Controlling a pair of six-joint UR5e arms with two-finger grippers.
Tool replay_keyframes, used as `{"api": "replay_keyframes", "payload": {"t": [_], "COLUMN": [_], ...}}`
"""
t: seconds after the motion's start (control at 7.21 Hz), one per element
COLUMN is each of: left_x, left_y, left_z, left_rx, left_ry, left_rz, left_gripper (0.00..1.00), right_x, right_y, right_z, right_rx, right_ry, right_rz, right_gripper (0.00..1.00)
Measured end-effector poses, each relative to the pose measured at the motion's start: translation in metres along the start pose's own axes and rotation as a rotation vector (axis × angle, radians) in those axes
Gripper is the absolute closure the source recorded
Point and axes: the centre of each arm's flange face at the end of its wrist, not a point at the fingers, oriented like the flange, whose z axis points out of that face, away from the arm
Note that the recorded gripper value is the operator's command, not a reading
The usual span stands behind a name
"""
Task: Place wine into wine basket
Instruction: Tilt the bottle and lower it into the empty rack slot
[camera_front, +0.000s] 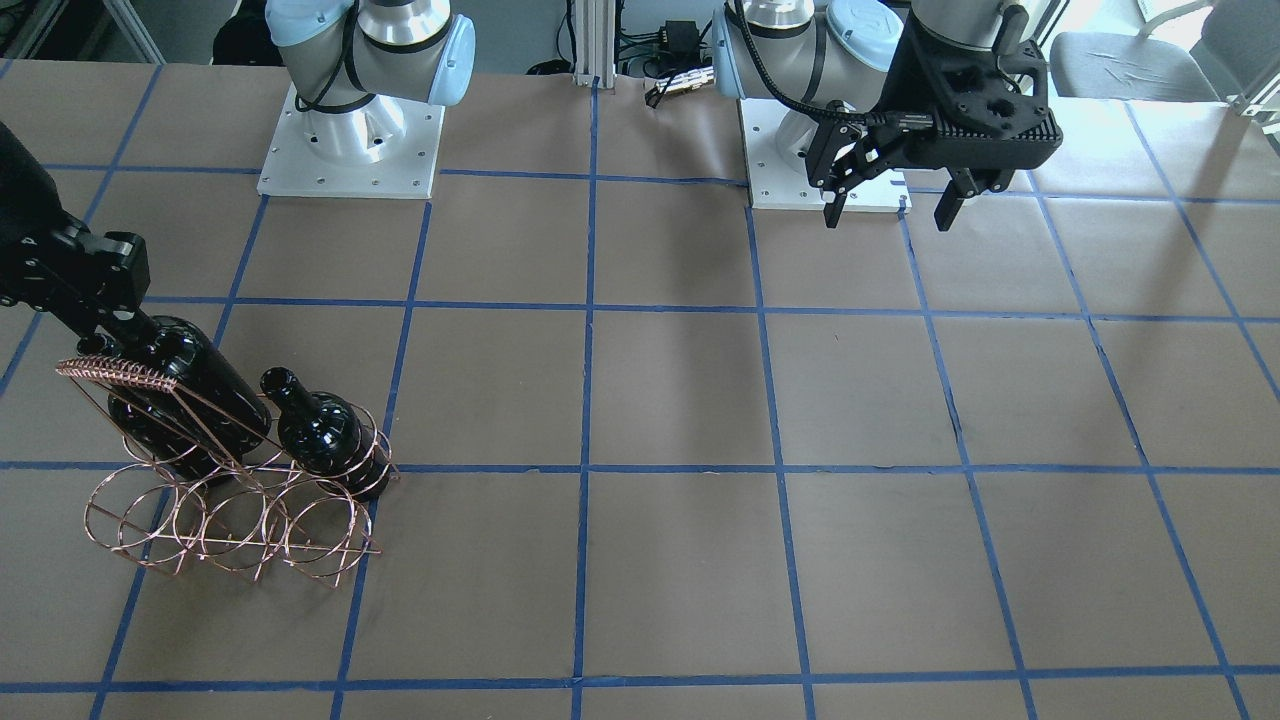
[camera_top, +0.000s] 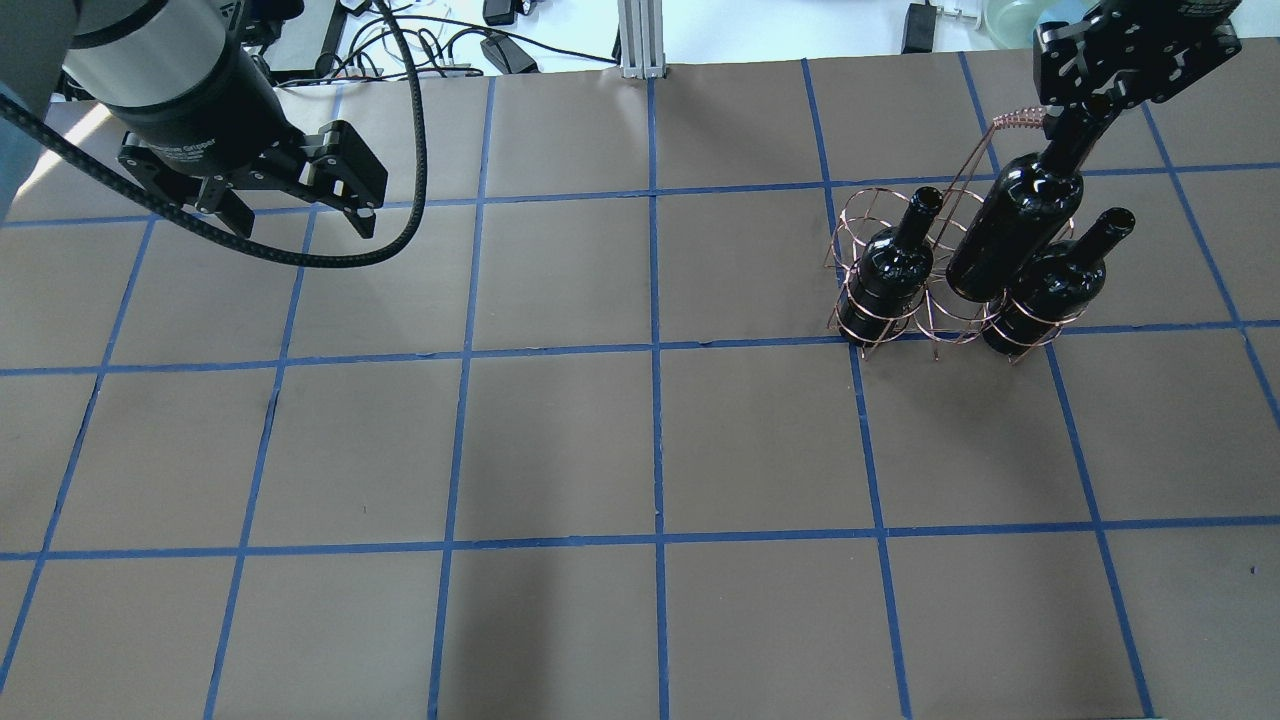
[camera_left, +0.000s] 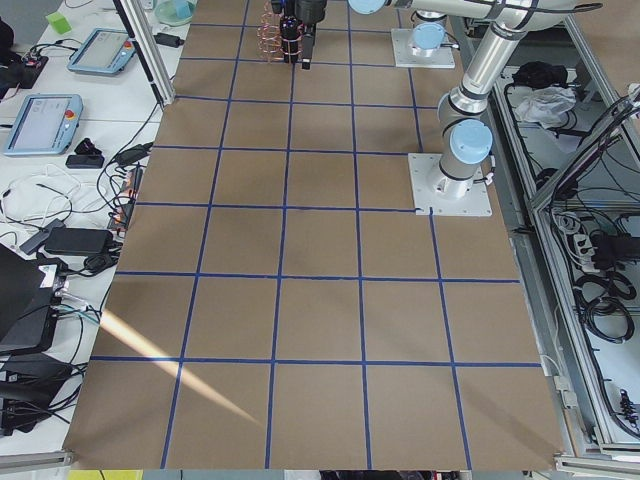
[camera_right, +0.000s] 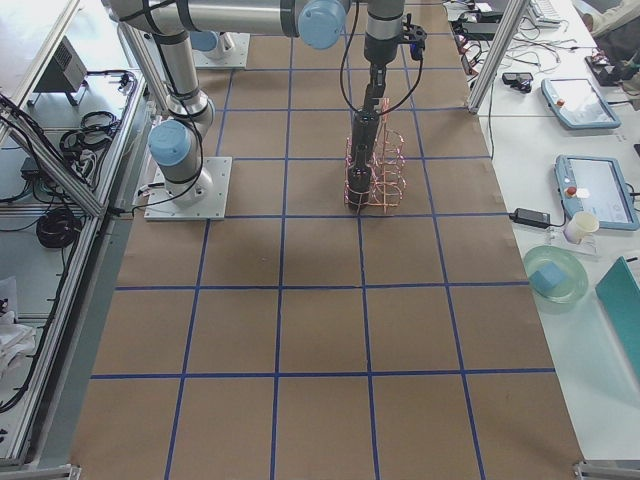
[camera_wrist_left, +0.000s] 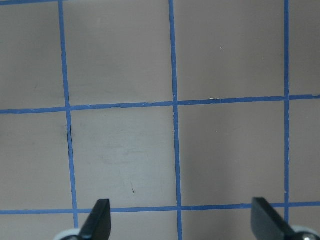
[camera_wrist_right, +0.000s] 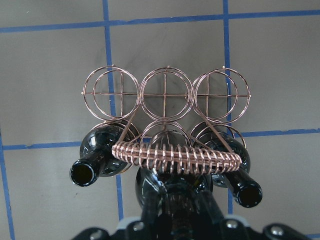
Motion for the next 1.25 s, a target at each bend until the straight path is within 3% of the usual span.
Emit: {"api": "replay_keyframes", "payload": {"t": [1.25], "left_x": [0.0], "left_y": [0.0], "left_z": [0.0], "left_rx": [0.0], "left_ry": [0.001], "left_rz": [-0.001], "left_gripper": [0.0], "right_x": [0.002], "right_y": [-0.018], "right_z": [0.047], "right_rx": [-0.03], "right_ry": [-0.012], "right_rz": [-0.003], "right_gripper": [1.0]}}
